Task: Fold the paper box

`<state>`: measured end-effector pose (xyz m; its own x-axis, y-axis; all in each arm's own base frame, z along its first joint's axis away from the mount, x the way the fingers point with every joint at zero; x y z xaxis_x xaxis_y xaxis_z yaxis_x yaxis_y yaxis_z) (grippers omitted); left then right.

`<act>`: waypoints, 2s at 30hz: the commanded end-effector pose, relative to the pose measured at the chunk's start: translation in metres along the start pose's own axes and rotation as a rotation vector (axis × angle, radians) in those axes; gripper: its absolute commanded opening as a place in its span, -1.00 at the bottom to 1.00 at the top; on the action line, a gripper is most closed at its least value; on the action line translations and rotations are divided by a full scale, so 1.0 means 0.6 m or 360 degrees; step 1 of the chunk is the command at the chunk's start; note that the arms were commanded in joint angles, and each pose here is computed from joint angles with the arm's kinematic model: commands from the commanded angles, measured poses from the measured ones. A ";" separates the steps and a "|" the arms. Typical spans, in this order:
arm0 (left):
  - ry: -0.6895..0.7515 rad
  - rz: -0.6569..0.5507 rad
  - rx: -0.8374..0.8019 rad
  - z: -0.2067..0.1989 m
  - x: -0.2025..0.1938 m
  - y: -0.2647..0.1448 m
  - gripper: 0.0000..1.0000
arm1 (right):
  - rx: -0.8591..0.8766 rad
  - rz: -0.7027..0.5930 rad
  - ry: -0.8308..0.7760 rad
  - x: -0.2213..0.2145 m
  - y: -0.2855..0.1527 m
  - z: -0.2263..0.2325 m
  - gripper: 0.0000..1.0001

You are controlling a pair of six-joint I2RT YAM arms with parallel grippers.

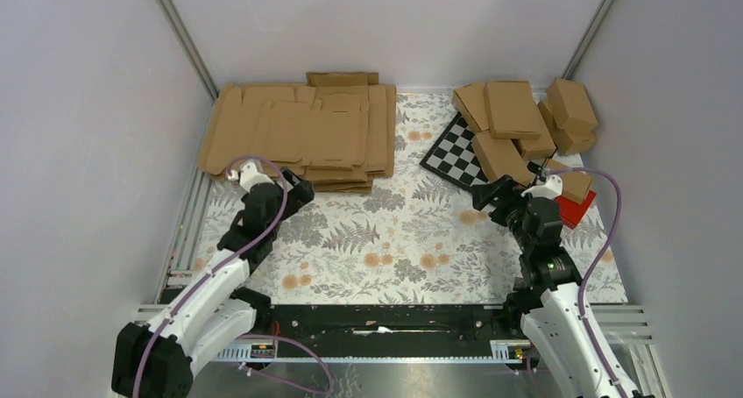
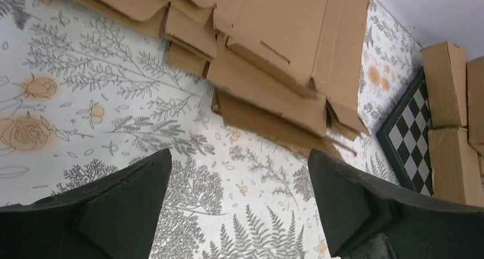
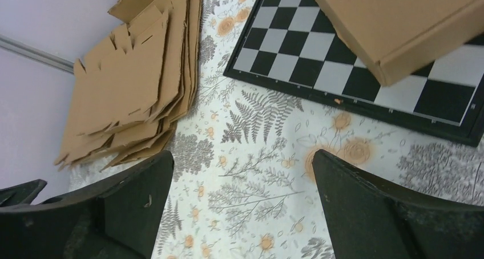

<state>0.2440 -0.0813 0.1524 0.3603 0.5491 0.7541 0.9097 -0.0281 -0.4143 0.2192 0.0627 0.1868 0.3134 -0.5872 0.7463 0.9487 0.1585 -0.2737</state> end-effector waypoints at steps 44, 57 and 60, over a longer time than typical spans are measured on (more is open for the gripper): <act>-0.0650 -0.0149 0.0304 0.061 0.228 0.235 0.42 | 0.0061 0.0117 0.0335 -0.026 -0.019 0.019 0.97; -0.0677 0.0080 0.0218 0.040 0.204 0.330 0.33 | 0.0117 0.0129 0.0400 -0.024 -0.016 0.031 0.97; -0.0717 0.0096 0.0263 0.050 0.184 0.348 0.33 | 0.0121 0.0123 0.0404 -0.023 -0.017 0.032 0.97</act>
<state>0.4540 0.0035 0.1303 0.2804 0.8424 0.4601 0.8112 0.0483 -0.5828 0.2036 0.0802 0.1754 0.3901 -0.7409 0.5467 0.9139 0.2391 -0.3281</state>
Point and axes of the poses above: each gripper's point midway between its finger pads, its own y axis out along the fingers, its own z axis along the line the jaws close on, x = y × z, the point moved 5 cm from there along -y, back along the fingers, and after that the axes turned 3 degrees about y, right-handed, at the moved point
